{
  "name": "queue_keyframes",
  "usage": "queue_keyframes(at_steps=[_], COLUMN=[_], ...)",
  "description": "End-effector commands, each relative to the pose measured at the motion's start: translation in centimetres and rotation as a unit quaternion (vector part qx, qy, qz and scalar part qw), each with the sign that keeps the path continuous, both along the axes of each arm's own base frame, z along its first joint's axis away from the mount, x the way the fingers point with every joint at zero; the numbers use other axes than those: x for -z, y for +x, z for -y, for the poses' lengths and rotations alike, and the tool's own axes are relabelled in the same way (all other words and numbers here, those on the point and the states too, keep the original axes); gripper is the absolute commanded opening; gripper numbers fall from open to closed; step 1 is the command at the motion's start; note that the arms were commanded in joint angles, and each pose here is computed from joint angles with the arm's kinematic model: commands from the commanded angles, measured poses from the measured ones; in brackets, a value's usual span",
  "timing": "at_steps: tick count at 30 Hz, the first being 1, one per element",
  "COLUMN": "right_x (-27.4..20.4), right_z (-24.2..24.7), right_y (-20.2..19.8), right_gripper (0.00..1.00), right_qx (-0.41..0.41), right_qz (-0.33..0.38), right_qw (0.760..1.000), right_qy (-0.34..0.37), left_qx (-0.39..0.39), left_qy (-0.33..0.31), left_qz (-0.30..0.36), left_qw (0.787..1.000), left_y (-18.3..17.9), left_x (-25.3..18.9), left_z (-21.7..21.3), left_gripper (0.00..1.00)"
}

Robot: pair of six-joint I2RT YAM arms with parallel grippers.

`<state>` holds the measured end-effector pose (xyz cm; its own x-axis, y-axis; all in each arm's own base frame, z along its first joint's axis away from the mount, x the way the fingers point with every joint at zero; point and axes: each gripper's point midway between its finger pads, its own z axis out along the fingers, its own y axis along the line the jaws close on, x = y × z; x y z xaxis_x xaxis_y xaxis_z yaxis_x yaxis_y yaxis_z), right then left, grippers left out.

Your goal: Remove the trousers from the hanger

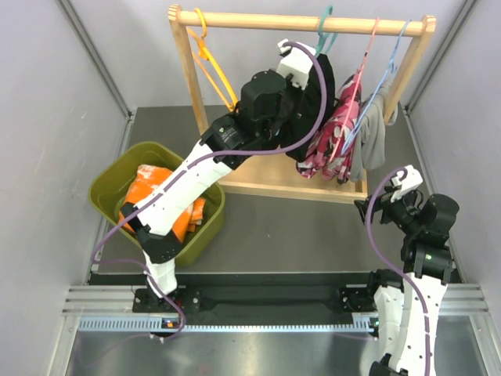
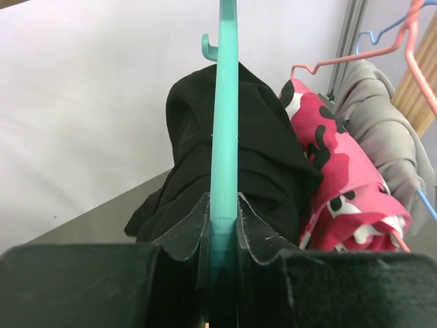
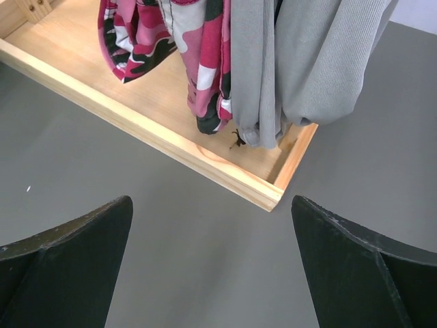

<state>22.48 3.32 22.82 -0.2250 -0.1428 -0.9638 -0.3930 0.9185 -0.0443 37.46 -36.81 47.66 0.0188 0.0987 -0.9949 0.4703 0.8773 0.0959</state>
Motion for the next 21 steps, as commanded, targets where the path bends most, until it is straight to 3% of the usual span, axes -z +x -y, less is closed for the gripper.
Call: queue_keyframes(at_steps=[1, 13, 21], right_x=[-1.7, -1.9, -2.1], right_z=[-0.1, -2.1, -6.0], right_y=[0.2, -1.0, -4.5], right_gripper=[1.00, 1.00, 1.00], right_qx=[-0.008, -0.080, -0.224], right_qz=[0.038, 0.056, 0.066], right_qw=[0.999, 0.995, 0.972], right_qy=[-0.005, -0.025, -0.028], left_qx=[-0.005, 0.033, 0.060], left_qy=[-0.151, -0.177, -0.203], left_qz=[0.118, 0.071, 0.047], left_qw=[0.982, 0.981, 0.976], left_y=[-3.9, -7.8, -10.8], left_x=[-12.8, -11.5, -11.3], left_z=[-5.3, -8.1, -10.3], left_gripper=[0.00, 0.00, 0.00])
